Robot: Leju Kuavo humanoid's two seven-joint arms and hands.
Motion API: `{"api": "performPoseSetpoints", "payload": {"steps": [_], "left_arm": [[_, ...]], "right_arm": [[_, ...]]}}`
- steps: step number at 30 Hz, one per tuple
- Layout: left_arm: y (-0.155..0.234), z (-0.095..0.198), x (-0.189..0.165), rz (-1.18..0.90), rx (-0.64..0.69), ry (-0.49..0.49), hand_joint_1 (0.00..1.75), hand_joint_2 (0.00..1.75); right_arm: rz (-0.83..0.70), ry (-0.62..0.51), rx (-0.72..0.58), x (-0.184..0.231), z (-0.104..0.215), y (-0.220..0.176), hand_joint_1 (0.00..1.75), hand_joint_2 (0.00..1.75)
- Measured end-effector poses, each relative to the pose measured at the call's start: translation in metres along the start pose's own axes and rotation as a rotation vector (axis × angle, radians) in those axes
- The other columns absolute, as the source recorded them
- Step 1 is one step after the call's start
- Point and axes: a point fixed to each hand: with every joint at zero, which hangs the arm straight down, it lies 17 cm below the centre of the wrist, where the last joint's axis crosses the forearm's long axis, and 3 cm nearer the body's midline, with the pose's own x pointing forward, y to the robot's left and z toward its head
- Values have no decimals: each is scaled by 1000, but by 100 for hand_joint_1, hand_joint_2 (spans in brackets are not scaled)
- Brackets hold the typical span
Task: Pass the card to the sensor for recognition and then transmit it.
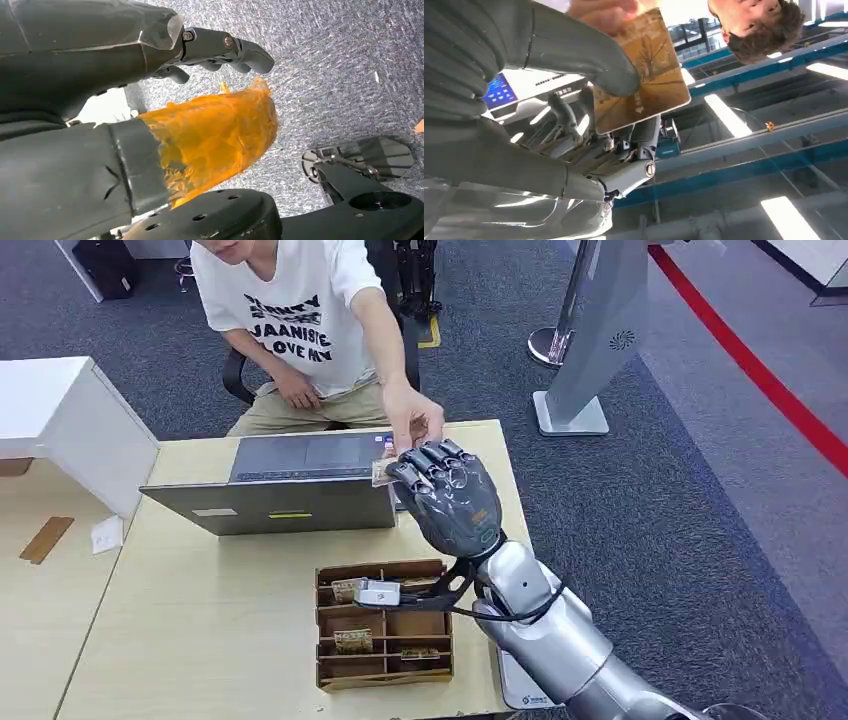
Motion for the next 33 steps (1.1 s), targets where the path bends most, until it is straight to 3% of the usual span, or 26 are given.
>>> {"api": "performPoseSetpoints", "payload": {"steps": [10,18,27,33], "left_arm": [[0,0,1,11,1,-4,0,0],[0,-1,0,47,2,-12,0,0],[-2,-3,-9,111,5,-4,0,0],[-2,-4,-14,139,5,2,0,0]], "right_arm": [[-71,30,15,4,11,7,175,175],[-632,248,122,12,25,30,175,175],[-1207,412,182,35,35,41,175,175],[-1300,463,140,23,39,34,175,175]]}}
